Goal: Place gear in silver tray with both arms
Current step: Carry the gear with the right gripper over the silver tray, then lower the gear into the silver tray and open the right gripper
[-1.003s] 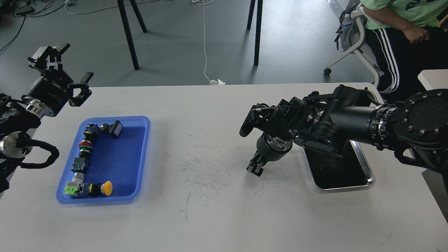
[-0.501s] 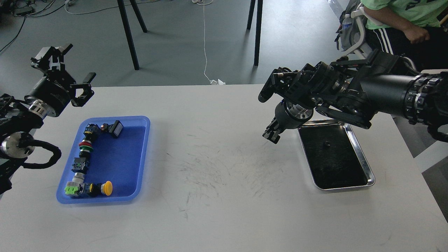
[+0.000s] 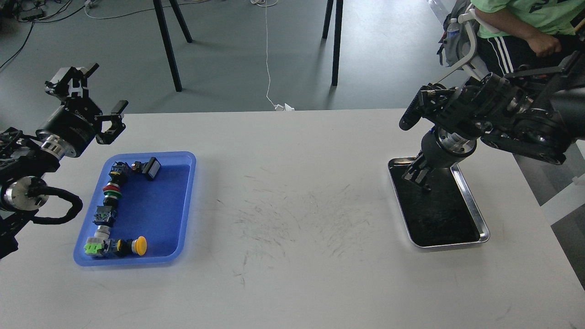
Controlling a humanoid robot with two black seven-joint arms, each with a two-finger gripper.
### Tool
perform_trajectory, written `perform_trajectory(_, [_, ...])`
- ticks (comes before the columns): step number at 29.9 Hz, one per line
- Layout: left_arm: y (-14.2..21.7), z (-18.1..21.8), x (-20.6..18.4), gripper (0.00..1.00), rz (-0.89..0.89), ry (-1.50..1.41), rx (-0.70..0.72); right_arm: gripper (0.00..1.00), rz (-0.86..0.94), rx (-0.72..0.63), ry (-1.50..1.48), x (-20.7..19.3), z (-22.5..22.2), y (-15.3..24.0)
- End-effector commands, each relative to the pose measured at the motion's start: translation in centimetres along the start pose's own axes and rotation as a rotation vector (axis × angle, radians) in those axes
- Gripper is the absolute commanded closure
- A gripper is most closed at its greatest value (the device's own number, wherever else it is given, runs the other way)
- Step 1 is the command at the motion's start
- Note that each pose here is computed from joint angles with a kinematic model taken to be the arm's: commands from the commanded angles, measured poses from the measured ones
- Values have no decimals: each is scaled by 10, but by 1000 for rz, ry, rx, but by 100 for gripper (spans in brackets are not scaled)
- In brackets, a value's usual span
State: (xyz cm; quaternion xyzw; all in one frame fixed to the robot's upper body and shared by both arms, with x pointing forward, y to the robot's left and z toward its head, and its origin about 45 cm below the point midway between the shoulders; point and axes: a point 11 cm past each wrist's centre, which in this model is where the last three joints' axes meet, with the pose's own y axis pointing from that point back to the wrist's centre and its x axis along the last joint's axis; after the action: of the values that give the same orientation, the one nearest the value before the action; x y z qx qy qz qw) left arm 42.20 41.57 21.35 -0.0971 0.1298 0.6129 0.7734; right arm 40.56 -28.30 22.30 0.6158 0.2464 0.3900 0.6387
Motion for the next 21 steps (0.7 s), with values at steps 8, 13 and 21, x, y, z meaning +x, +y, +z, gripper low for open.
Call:
perform_trajectory(8, [1,-5,0,2,1,5,8,98,-80,-19,34,-36,5,-15])
perform_trajectory(13, [2,-6,0,2,2,6,11,98,-86,-16,41,-37,3,-17])
perform_trajectory(21, [3,-7,1,2,3,6,12,98,-125,-8,84,-45,-3,-22])
